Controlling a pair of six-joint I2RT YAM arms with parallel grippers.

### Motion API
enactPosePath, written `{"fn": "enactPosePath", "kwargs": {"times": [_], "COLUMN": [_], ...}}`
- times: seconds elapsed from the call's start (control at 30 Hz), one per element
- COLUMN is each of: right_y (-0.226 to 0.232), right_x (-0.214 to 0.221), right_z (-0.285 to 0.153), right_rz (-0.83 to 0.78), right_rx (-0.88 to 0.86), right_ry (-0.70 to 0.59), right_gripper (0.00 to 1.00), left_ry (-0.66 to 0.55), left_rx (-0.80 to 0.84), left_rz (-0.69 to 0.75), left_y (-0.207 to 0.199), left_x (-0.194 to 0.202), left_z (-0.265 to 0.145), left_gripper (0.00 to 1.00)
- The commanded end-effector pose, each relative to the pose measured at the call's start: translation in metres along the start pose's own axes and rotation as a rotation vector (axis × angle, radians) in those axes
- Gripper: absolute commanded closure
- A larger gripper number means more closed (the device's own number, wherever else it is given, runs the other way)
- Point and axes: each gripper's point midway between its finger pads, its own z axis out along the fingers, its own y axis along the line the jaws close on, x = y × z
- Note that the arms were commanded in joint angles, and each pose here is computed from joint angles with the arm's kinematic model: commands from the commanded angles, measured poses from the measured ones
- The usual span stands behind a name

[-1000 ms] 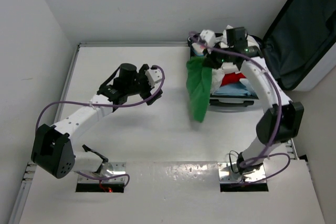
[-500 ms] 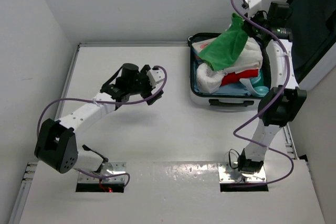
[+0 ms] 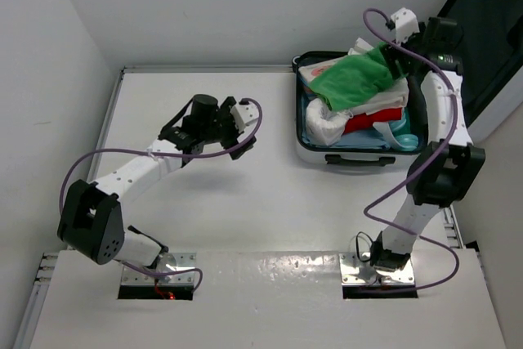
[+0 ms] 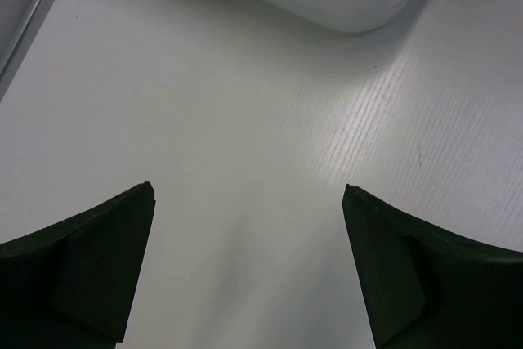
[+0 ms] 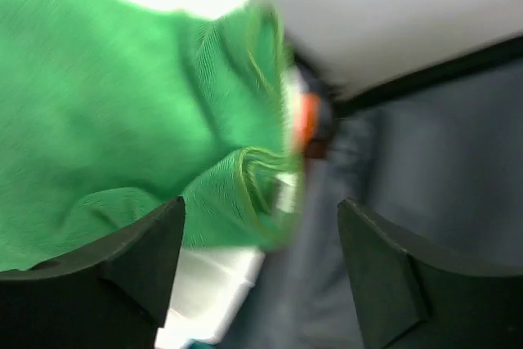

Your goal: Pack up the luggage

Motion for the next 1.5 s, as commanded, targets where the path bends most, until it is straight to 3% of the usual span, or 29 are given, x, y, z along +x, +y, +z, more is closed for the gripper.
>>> {"fn": "enactPosePath", "kwargs": {"times": [0.0, 0.17, 0.33, 0.37, 0.43, 0.7, 0.9, 1.03, 1.1, 1.2, 1.3, 1.33, 1.37, 1.43, 1.47], "right_y": [-0.063, -0.122, -0.179, -0.195, -0.216, -0.256, -0.297, -0.304, -0.304, -0.302, -0.282, -0.268, -0.251, -0.194, -0.181], "right_x": [-0.094, -0.143, -0.148, -0.161, -0.156, -0.123, -0.068, -0.05, -0.039, -0.03, -0.034, -0.033, -0.044, -0.046, -0.057], "right_z": [-0.087, -0.142, -0.143, -0.165, -0.167, -0.175, -0.188, -0.19, -0.184, -0.174, -0.169, -0.15, -0.167, -0.116, -0.124], "right_rz": [-0.068, -0.292, -0.453, -0.467, -0.586, -0.628, -0.637, -0.63, -0.629, -0.606, -0.542, -0.482, -0.44, -0.419, -0.427], "right_rx": [0.326, 0.707, 0.935, 1.015, 1.105, 1.159, 1.202, 1.177, 1.148, 1.102, 1.019, 0.958, 0.933, 0.754, 0.74], "right_ry": [-0.209, -0.236, -0.08, -0.1, -0.015, 0.103, 0.221, 0.252, 0.275, 0.299, 0.234, 0.161, 0.115, 0.055, 0.026], "right_gripper": [0.25, 0.24, 0.25, 0.23, 0.2, 0.2, 0.24, 0.42, 0.57, 0.97, 1.0, 1.0, 1.0, 1.0, 1.0], "left_ry": [-0.052, -0.037, -0.045, -0.038, -0.036, -0.024, -0.024, -0.017, -0.017, -0.006, -0.005, -0.005, -0.003, 0.01, 0.011], "left_rx": [-0.031, -0.036, -0.049, -0.045, -0.053, -0.065, -0.055, -0.051, -0.051, -0.075, -0.104, -0.104, -0.113, -0.129, -0.136], "left_rz": [0.029, -0.008, -0.03, -0.034, -0.038, -0.049, -0.051, -0.055, -0.055, -0.068, -0.083, -0.083, -0.098, -0.135, -0.15], "left_y": [0.015, 0.021, 0.028, 0.026, 0.03, 0.034, 0.035, 0.035, 0.035, 0.041, 0.051, 0.051, 0.054, 0.058, 0.061], "left_x": [-0.022, -0.029, -0.033, -0.031, -0.03, -0.023, -0.024, -0.021, -0.021, -0.018, -0.017, -0.017, -0.015, -0.009, -0.008], "left_z": [-0.004, -0.001, -0.001, -0.001, -0.003, -0.007, -0.003, 0.0, 0.0, -0.002, -0.006, -0.006, -0.008, -0.007, -0.008], "left_gripper": [0.02, 0.02, 0.02, 0.02, 0.02, 0.02, 0.02, 0.02, 0.02, 0.02, 0.02, 0.02, 0.02, 0.02, 0.02]}}
